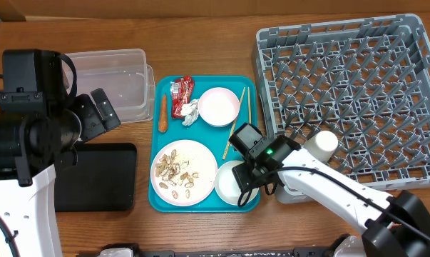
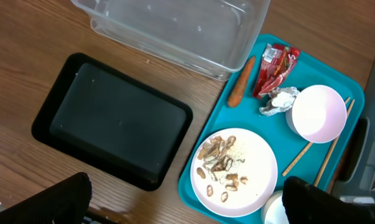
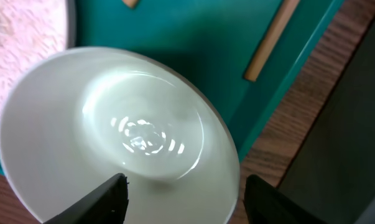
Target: Sort waste into correct bins and load items into the dishwasher
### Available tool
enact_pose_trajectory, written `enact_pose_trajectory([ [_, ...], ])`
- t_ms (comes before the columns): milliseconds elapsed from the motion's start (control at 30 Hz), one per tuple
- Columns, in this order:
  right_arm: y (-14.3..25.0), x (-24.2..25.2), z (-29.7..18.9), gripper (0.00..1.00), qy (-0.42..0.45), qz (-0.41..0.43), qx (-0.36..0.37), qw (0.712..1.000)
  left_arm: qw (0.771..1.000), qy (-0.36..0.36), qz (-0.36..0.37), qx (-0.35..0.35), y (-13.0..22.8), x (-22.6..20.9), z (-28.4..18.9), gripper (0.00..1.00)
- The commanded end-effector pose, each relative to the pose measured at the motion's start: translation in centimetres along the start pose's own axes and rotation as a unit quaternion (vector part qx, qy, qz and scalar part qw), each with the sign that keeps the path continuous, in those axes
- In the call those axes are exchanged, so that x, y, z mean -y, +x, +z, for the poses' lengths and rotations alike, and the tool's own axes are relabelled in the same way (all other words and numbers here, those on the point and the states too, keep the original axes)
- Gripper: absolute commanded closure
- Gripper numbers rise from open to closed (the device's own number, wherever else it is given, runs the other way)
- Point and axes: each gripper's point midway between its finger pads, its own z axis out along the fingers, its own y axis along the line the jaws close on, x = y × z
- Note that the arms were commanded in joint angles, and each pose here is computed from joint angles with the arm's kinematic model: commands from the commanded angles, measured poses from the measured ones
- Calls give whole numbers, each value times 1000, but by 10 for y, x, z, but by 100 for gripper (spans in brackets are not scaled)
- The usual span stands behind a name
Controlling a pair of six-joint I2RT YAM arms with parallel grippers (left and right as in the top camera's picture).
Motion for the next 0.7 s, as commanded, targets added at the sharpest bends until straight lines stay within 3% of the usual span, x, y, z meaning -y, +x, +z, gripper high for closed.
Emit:
enact_pose_trajectory([
  [0,0,1,3,39,6,-3,3,1000,1000,0,5,2,-2,-1,0,0],
  [67,-5,6,4,41,20,-2,14,1000,1000,0,5,2,-2,-1,0,0],
  [300,-13,10,5,66,32,-2,33,999,1000,0,5,2,-2,-1,0,0],
  [367,-13,10,5,66,32,0,34,999,1000,0,5,2,-2,-1,0,0],
  [467,-15,12,8,54,37,-1,42,998,1000,0,5,2,-2,-1,0,0],
  [600,-7,10,21,60,22,0,38,999,1000,0,5,2,-2,-1,0,0],
  [667,-1,9,23,69,14,-1,27,1000,1000,0,5,2,-2,-1,0,0],
])
